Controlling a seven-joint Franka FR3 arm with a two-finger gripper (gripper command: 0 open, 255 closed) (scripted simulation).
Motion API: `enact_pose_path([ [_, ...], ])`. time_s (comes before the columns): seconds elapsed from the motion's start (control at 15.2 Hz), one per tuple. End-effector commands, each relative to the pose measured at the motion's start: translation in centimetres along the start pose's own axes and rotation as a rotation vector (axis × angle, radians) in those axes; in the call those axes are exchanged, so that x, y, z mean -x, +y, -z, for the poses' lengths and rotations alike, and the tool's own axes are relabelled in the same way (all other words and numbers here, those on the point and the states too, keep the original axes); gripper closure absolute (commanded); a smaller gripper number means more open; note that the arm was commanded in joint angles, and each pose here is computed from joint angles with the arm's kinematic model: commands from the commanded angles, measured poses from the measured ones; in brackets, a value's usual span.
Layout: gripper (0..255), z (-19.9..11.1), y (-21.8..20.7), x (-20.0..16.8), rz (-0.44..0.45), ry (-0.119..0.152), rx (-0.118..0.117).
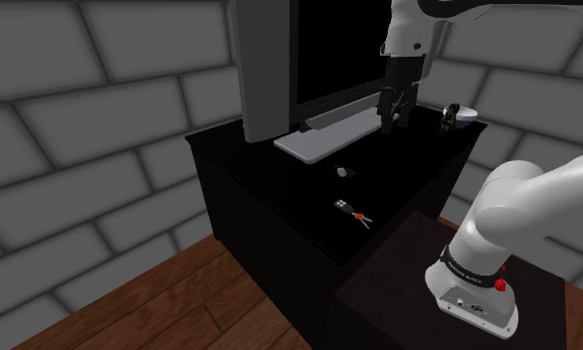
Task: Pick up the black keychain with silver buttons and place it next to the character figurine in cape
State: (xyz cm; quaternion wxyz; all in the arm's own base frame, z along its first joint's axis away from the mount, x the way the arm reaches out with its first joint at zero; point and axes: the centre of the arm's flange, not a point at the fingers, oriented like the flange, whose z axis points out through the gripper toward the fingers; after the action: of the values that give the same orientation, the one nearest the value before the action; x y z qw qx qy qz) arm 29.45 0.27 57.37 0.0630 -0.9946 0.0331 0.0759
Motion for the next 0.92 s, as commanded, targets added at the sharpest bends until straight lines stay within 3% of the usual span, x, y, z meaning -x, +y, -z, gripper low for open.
enact_pose_path([
  [0.0, 0, 0.0, 0.0, 0.0, 0.0, 0.0, 0.0],
  [0.86, 0, -16.3, -5.5, -2.1, -0.005, 0.167, 0.088],
])
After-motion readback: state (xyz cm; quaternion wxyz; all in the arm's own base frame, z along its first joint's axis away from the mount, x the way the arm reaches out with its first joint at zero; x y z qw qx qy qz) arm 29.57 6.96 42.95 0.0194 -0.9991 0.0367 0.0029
